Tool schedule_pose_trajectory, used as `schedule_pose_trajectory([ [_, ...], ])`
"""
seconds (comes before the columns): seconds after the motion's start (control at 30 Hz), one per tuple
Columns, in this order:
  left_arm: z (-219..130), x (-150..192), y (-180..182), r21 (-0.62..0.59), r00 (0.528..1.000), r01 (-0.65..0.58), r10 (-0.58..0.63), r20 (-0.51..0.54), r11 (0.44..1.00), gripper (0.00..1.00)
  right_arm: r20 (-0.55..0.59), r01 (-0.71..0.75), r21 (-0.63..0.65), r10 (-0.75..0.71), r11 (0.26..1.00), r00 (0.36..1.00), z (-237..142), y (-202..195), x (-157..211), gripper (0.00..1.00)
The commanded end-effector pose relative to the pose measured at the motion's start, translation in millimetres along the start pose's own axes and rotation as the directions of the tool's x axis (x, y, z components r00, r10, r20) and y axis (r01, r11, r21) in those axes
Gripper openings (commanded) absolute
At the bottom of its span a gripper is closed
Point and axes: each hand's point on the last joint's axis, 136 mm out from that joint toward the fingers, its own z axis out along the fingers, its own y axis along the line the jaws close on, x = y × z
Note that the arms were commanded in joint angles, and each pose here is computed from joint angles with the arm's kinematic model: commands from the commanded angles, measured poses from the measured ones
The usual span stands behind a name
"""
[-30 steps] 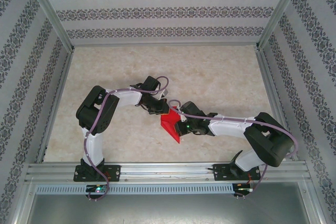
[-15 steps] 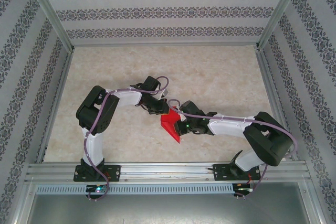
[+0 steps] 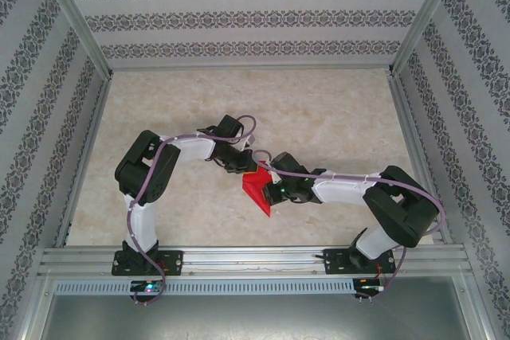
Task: Fold a paper plane with a square sheet of paper (fold left side to right side)
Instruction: Third fold the triangle at the center of the table.
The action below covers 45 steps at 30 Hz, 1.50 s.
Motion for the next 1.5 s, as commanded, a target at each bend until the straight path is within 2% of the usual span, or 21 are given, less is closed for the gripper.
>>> schedule_pose_trajectory([
  [0.0, -5.5, 10.8, 18.2, -0.113, 1.0, 0.01, -0.012, -0.017, 0.994, 0.19, -0.083, -0.015, 0.052, 0.02, 0.999, 0.996, 9.2, -16.2, 23.7, 0.0],
  [0.13, -28.5, -5.2, 8.5, -0.084, 0.999, 0.002, 0.002, 0.049, 0.996, 0.25, -0.091, -0.021, 0.058, 0.026, 0.998, 0.995, 9.6, -19.0, 27.6, 0.0],
  [0.3, -58.2, -12.1, 10.2, -0.032, 0.991, 0.012, -0.008, 0.131, 0.999, 0.25, -0.091, -0.025, 0.059, 0.03, 0.998, 0.995, 9.7, -19.5, 27.3, 0.0],
  [0.47, -75.2, 13.4, 7.4, 0.025, 0.985, -0.039, 0.034, 0.169, 0.999, 0.2, -0.084, -0.026, 0.053, 0.031, 0.998, 0.996, 10.0, -19.0, 26.8, 0.0],
  [0.67, -83.6, 44.8, -16.0, 0.208, 0.974, -0.089, 0.042, 0.221, 0.974, 0.16, -0.099, -0.037, 0.056, 0.042, 0.998, 0.994, 11.4, -23.7, 30.7, 0.0],
  [0.8, -79.4, 56.3, -33.4, 0.293, 0.974, -0.1, 0.033, 0.223, 0.951, 0.16, -0.098, -0.039, 0.058, 0.045, 0.998, 0.994, 11.2, -25.4, 30.8, 0.0],
  [0.93, -61.9, 63.6, -41.9, 0.318, 0.984, -0.089, 0.032, 0.178, 0.944, 0.16, -0.103, -0.043, 0.059, 0.049, 0.997, 0.994, 12.1, -26.5, 31.5, 0.0],
  [1.1, -41.7, 64.1, -38.4, 0.303, 0.989, -0.063, 0.02, 0.146, 0.951, 0.15, -0.11, -0.046, 0.063, 0.053, 0.997, 0.993, 12.4, -27.6, 32.9, 0.0],
  [1.47, -25.1, 67.6, -35.2, 0.272, 0.994, -0.057, 0.03, 0.102, 0.961, 0.14, -0.115, -0.048, 0.071, 0.056, 0.996, 0.992, 11.7, -29.7, 34.0, 0.0],
])
